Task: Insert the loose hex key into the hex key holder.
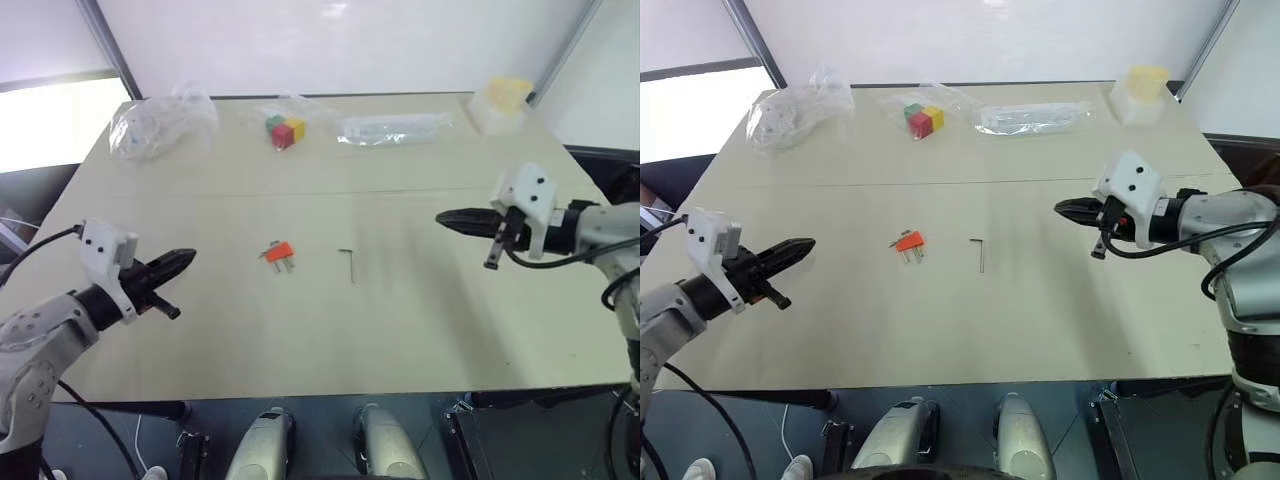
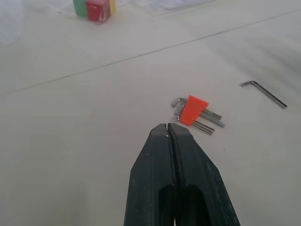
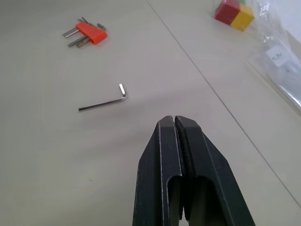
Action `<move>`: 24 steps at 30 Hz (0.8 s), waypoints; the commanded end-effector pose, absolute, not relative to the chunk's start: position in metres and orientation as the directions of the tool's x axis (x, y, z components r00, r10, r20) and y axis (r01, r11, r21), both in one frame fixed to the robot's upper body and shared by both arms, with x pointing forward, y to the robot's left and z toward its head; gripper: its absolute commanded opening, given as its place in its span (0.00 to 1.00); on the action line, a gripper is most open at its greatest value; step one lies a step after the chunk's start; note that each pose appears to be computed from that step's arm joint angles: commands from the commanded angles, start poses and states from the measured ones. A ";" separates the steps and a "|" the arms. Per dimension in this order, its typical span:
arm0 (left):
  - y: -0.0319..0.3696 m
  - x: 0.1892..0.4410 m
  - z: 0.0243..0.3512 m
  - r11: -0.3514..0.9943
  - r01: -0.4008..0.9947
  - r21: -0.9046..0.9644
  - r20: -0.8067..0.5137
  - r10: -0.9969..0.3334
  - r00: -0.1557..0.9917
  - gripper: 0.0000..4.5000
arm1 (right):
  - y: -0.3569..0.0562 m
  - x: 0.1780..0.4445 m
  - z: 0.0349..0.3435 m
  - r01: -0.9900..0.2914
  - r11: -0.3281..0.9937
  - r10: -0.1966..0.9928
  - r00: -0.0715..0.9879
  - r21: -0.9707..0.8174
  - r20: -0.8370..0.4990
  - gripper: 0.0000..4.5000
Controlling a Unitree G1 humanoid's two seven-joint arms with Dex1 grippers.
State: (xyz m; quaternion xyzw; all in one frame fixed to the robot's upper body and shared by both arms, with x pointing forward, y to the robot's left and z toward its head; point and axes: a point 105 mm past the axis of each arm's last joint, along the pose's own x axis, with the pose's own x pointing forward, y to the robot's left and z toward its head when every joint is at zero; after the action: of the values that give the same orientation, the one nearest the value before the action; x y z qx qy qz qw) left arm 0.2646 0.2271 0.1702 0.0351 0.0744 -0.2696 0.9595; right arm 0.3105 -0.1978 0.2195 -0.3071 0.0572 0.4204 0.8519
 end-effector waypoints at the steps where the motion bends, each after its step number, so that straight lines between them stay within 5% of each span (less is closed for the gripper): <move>1: 0.226 0.263 0.182 0.851 0.522 0.064 -0.116 -0.513 0.851 0.00 | -0.196 0.308 0.230 -0.736 0.442 0.689 0.645 -0.512 -0.332 0.01; 24: 0.222 0.269 0.184 0.853 0.517 0.075 -0.105 -0.509 0.854 0.00 | -0.194 0.310 0.226 -0.738 0.443 0.688 0.644 -0.509 -0.335 0.01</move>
State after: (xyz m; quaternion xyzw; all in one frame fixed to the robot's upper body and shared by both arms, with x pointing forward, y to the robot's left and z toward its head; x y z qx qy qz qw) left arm 0.2680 0.2252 0.1725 0.0391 0.0673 -0.2643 0.9613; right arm 0.3113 -0.1969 0.2177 -0.3077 0.0580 0.4199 0.8519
